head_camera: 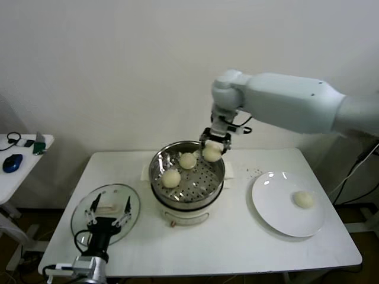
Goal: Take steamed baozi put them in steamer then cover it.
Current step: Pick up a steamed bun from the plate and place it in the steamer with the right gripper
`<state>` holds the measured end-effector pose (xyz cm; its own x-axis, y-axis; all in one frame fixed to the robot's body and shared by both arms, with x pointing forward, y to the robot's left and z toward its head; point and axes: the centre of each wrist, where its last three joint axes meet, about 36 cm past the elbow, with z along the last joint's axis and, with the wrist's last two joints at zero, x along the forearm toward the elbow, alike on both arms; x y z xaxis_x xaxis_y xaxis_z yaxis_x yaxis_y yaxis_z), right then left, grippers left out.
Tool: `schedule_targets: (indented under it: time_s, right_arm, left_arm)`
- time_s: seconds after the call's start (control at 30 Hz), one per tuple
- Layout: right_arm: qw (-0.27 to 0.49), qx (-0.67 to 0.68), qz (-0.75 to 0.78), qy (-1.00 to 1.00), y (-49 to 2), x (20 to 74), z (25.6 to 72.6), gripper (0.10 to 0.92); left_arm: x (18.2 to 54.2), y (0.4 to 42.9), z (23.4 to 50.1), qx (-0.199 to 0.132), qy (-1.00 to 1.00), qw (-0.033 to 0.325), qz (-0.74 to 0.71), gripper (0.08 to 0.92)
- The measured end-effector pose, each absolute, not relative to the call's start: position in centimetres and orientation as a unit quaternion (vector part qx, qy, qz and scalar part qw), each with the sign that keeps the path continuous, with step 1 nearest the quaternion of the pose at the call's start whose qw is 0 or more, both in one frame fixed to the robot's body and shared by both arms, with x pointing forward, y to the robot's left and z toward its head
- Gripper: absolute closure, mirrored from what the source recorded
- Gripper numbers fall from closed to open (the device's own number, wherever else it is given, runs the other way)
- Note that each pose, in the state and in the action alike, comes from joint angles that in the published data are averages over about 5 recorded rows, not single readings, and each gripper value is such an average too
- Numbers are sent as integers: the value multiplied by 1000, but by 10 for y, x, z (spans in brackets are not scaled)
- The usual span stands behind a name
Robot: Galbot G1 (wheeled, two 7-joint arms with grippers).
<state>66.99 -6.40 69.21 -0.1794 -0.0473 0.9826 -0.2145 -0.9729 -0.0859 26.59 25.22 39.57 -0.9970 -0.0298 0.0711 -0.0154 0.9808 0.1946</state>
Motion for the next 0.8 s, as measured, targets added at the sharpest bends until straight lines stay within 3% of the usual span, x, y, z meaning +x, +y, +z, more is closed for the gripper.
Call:
schedule_targets:
  time_s: [0.37, 0.8]
  right_arm:
    - [4, 667, 745, -5, -2, 647, 634, 333]
    - [-20, 684, 728, 38, 19, 630, 602, 324]
  left_arm:
    - [263, 253, 396, 13, -994, 41, -96, 177]
    - [264, 254, 391, 13, -994, 46, -94, 177]
